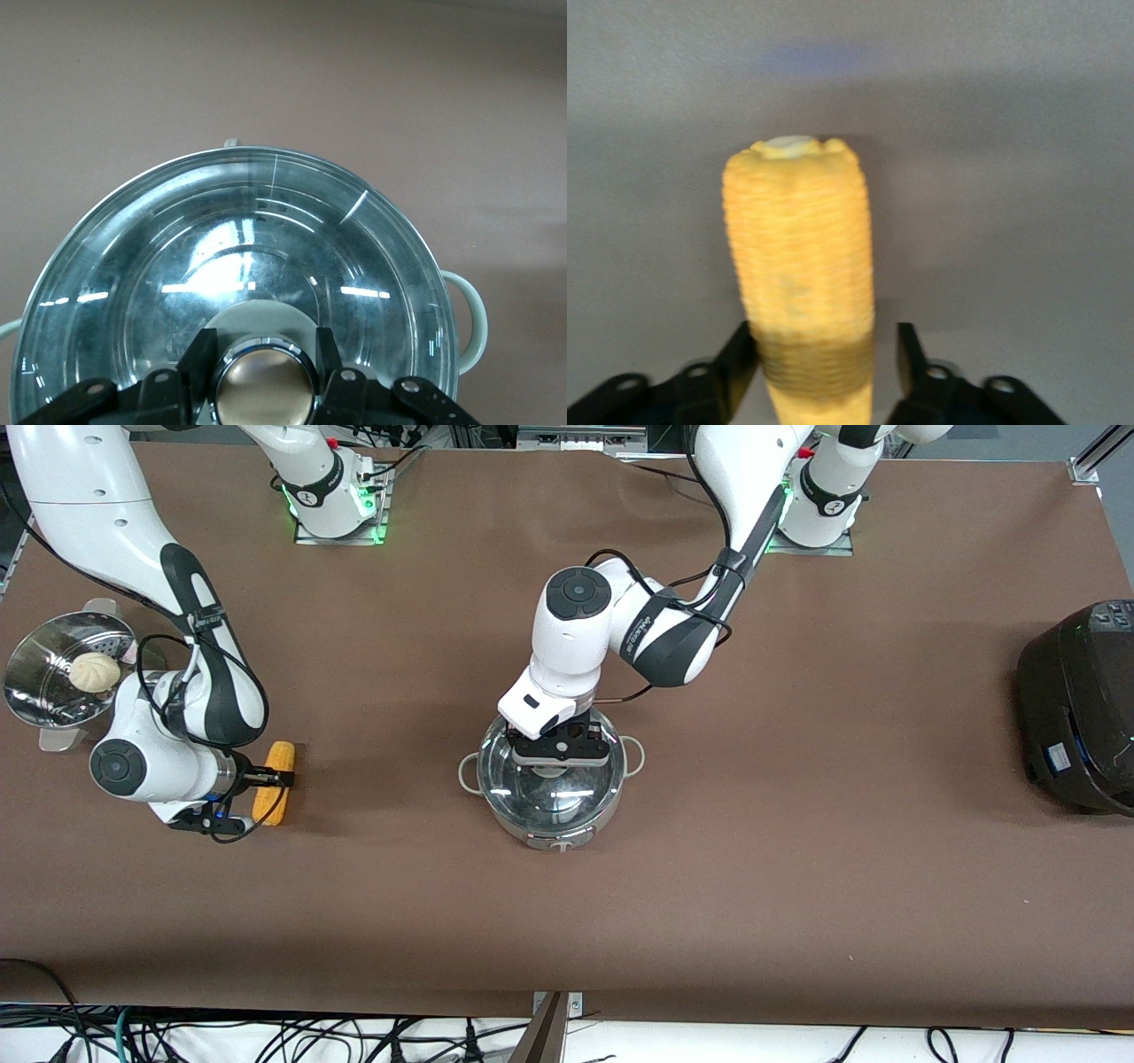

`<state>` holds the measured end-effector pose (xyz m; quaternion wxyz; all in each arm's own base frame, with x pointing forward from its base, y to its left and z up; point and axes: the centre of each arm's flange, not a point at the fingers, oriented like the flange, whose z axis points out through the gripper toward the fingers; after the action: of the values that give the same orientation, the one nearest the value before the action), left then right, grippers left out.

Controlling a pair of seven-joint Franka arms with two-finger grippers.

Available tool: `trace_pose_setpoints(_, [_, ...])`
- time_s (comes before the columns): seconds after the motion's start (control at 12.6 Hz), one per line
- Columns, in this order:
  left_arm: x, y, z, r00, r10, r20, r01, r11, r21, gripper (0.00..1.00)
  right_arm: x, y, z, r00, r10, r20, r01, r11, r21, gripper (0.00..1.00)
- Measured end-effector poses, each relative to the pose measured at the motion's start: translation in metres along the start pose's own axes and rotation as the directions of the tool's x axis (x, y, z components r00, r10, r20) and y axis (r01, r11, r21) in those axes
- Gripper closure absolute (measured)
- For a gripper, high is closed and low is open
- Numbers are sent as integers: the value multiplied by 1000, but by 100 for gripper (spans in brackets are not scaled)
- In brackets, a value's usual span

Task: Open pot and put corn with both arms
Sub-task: 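Grasp the lid knob with the left gripper while the right gripper grasps the corn, then lift the glass lid off the pot while the right gripper lifts the corn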

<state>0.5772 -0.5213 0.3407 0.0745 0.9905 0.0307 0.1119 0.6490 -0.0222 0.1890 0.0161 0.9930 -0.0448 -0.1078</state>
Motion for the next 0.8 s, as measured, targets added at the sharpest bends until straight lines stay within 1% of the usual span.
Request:
trace_pose_setpoints(0.08, [0,0,-1,1000,0,7,0,1000,7,50,0,0,1,1000,0,2,0,1000,0,47])
trace_pose_setpoints(0.16, [0,1,-5,1000,0,17,0,1000,17,50,0,0,1,1000,0,1,0,1000,0,55])
trace_pose_setpoints(0.32, [3,2,-28,999,-3,42,1,999,43,50,0,0,-1,1000,-2,-2,2,1000,0,59])
trace_pose_setpoints(0.4, [6,0,-51,998,-7,56,4,998,58,50,1,-1,-6,1000,-3,-9,3,1000,1,65])
trace_pose_setpoints(0.48, [10,-5,-79,998,-9,65,4,997,71,50,2,-2,-16,1000,-5,-13,5,1000,2,68])
trace_pose_setpoints(0.64, [33,-37,-136,997,8,79,-16,995,98,50,-2,-12,-67,1000,-21,4,21,1000,6,68])
trace_pose_setpoints(0.72, [53,-67,-158,996,21,86,-30,994,109,50,-9,-25,-107,999,-41,5,41,999,12,68])
trace_pose_setpoints(0.8, [73,-103,-170,993,38,111,-53,990,130,50,-20,-42,-153,997,-72,-3,72,997,19,68])
